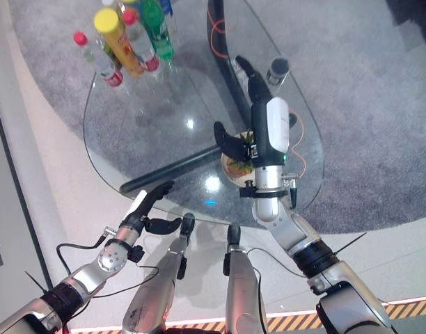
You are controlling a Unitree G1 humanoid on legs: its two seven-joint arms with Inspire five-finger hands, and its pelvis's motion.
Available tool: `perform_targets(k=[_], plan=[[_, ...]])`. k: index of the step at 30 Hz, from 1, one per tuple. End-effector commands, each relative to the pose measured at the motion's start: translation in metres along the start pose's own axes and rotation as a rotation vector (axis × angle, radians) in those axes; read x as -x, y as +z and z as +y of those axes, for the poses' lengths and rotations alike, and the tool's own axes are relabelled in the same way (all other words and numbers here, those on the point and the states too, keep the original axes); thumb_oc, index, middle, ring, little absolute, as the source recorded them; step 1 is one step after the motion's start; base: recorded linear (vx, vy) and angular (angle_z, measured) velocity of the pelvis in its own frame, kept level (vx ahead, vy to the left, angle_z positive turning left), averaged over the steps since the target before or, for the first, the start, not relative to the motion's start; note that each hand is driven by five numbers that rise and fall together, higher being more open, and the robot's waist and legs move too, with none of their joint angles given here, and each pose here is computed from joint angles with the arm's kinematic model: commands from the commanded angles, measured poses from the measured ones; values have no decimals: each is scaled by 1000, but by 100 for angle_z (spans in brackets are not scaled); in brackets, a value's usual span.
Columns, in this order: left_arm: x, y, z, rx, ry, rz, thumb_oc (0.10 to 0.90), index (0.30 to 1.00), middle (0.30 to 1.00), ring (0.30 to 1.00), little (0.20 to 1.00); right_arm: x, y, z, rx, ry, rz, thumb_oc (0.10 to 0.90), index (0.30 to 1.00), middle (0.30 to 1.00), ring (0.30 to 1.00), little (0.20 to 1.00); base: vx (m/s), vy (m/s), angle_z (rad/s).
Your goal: Pick up the fruit to the plate
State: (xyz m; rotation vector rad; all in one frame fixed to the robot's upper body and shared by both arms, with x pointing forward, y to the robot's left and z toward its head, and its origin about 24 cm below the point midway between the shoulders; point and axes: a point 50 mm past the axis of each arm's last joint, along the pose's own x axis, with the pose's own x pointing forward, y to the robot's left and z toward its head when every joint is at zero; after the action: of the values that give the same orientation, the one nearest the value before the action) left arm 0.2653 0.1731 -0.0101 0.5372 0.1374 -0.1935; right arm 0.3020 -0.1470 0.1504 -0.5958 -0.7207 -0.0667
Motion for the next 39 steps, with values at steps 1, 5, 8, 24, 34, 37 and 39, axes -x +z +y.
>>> perform_targets(k=[1,5,8,24,34,37,39], plan=[[8,0,-7,83,-6,-16,800,900,900,900,900,-4,36,-8,-129,52,-200,800,900,900,900,900,28,-41,-3],[18,-19,-13,109,-7,64,800,900,900,900,900,16,30,-3,-152,137,-164,800,900,900,900,900,14,-35,-3],[37,-53,-25,140,-9,211,800,900,900,900,900,50,19,6,-126,237,-113,800,900,900,900,900,35,-59,-3],[96,-136,-39,204,31,675,800,900,900,900,900,147,-62,14,-84,326,516,800,900,900,900,900,11,-34,-4],[134,-166,-44,354,117,941,800,900,900,900,900,234,-106,15,-22,322,1000,800,900,900,900,900,-10,-12,-11],[145,-172,-46,389,147,1010,800,900,900,900,900,266,-112,18,-1,359,1145,800,900,900,900,900,-5,-11,-2],[149,-175,-48,400,157,1040,800,900,900,900,900,279,-114,20,4,367,1222,800,900,900,900,900,0,0,0]])
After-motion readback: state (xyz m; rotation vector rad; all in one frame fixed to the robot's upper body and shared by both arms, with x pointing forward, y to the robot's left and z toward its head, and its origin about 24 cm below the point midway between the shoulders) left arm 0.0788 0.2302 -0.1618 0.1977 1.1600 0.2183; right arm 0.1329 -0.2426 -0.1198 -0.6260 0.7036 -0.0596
